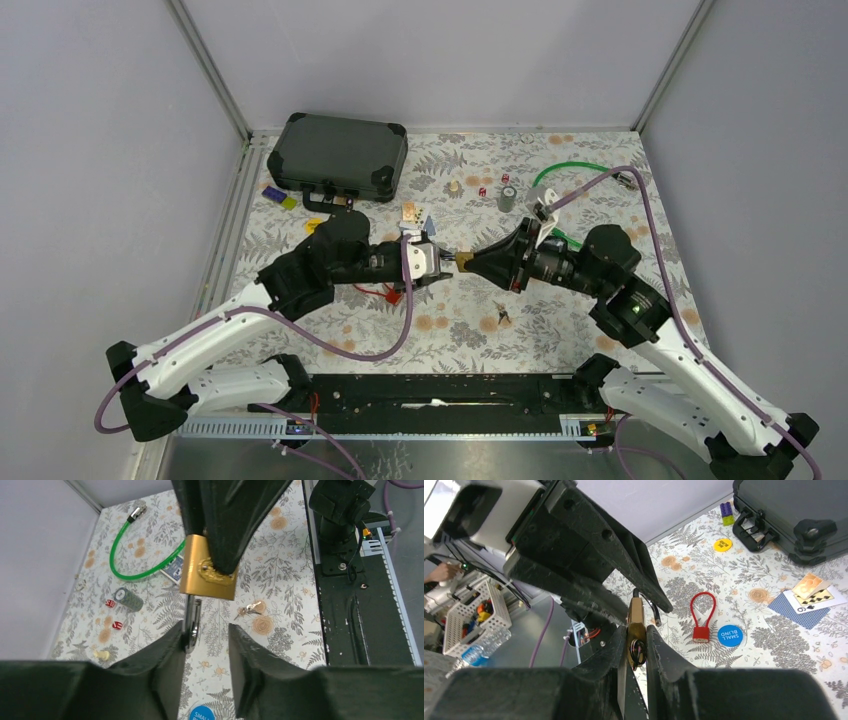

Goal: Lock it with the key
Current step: Lock the lock.

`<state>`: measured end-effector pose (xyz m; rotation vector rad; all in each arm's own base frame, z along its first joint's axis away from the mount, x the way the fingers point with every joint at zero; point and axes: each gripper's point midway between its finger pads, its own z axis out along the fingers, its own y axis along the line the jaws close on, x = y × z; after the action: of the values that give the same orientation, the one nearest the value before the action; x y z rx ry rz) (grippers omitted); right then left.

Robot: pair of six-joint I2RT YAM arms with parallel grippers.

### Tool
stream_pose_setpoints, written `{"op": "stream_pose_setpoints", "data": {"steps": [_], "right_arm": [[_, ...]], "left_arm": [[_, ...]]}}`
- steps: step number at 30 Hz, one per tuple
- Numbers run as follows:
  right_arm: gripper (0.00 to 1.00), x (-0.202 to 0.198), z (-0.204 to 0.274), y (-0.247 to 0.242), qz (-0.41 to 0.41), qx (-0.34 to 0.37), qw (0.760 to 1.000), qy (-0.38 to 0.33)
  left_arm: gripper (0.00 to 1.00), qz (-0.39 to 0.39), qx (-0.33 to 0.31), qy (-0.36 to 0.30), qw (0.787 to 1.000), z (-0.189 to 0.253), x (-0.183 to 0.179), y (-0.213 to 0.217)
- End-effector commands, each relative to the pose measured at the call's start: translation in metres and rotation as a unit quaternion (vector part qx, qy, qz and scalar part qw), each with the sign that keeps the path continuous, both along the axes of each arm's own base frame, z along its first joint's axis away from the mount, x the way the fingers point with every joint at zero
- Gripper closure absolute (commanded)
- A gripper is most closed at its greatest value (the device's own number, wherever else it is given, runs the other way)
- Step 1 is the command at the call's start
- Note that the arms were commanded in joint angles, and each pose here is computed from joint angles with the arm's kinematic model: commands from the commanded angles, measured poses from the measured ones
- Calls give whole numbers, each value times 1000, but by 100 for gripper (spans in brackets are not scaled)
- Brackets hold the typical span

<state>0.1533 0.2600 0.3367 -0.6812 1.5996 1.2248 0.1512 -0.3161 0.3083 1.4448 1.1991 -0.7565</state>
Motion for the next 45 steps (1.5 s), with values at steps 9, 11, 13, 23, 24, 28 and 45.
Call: {"op": "stream_pose_setpoints", "data": {"steps": [9,11,13,23,24,28,45], "right_arm": [[100,-6,20,-15,-9,10,993,-117],[100,-6,20,-16,-9,8,992,-129],[100,-6,20,-18,-11,3,989,-148],[100,-14,28,-31,-19,10,954,-300],[100,-14,27,-32,-18,6,952,-306],[100,-15,27,-30,-6,-7,948,-319],[100,-12,31,-11,25,11,975,-222]], "left_arm": [[100,-60,-50,6,997,45,-27,-2],[100,-67,-50,10,996,48,-30,-1],[100,-76,-50,19,996,51,-35,0],[100,-91,-19,118,989,64,-51,2],[100,-92,-22,121,988,66,-52,2],[100,-102,-37,116,987,71,-59,5],[100,-94,-90,92,987,75,-57,6]]}}
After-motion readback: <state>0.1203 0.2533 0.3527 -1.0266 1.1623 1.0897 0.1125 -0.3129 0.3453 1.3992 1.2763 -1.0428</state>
